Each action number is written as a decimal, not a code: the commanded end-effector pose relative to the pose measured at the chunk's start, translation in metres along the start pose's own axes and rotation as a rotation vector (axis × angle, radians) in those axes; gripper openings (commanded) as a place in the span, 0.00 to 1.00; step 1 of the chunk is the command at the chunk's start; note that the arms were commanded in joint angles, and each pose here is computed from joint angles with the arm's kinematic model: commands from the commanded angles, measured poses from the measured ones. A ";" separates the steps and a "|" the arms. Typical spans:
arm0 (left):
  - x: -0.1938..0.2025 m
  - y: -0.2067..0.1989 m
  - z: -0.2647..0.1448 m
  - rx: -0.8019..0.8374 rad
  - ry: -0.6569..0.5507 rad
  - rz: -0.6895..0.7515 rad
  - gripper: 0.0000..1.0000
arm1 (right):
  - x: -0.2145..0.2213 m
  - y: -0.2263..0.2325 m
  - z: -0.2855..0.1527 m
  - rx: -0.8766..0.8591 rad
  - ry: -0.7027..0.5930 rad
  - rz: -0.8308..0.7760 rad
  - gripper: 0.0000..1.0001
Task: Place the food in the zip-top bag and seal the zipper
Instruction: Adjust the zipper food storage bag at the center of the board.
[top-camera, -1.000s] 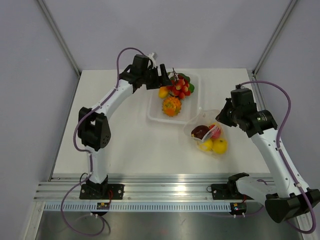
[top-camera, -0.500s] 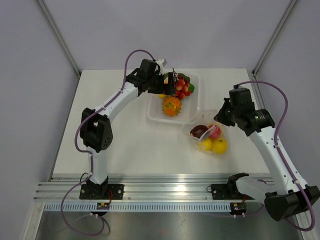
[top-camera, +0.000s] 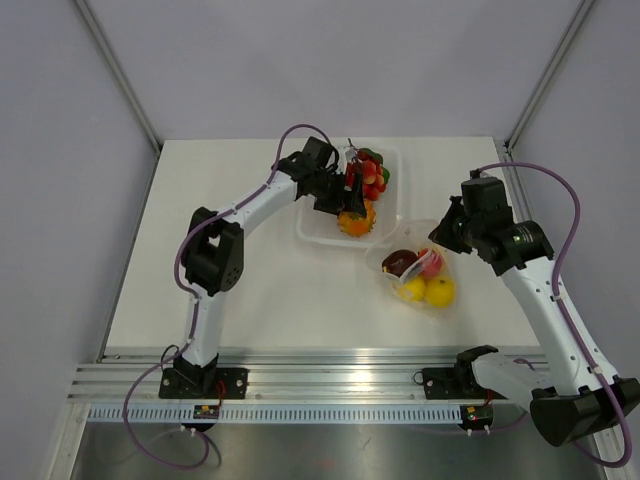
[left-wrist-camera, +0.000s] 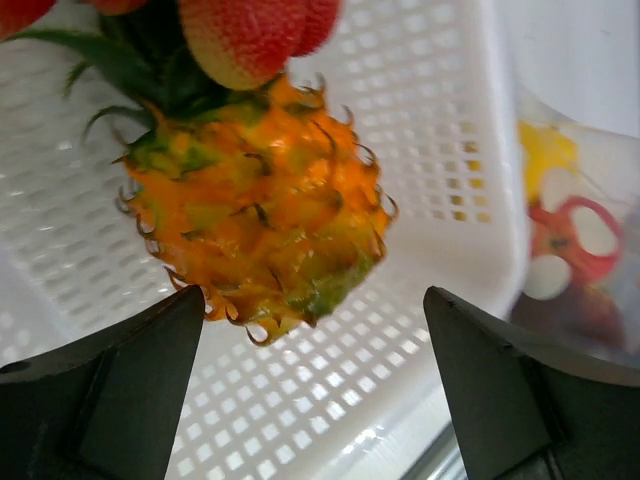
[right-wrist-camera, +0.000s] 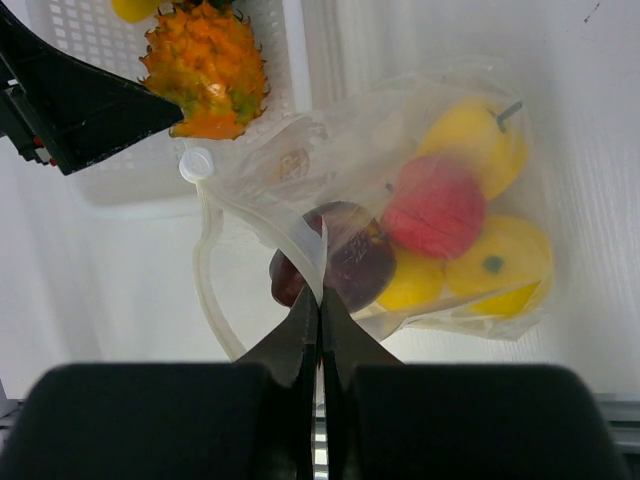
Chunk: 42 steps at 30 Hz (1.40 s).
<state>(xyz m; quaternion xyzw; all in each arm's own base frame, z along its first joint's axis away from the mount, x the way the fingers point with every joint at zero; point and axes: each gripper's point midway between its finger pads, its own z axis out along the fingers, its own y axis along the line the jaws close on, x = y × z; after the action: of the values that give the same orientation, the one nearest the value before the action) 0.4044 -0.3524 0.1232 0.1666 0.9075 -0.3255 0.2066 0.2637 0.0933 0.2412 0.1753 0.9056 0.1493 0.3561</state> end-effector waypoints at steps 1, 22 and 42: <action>-0.020 -0.072 -0.041 0.289 -0.064 0.069 0.93 | -0.002 0.003 -0.006 -0.021 -0.009 0.015 0.03; 0.024 -0.146 -0.112 0.268 -0.092 0.482 0.96 | 0.002 0.006 -0.009 -0.048 0.008 -0.025 0.06; 0.059 -0.179 -0.027 0.328 -0.075 0.303 0.25 | -0.001 -0.002 -0.031 -0.037 -0.040 -0.020 0.06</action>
<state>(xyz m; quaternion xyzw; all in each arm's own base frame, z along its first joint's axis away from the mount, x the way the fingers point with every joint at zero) 0.2643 -0.4306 0.1858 0.3557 0.8170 -0.3880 0.2355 0.2433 0.0909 0.2483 0.1655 0.9063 0.1576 0.3555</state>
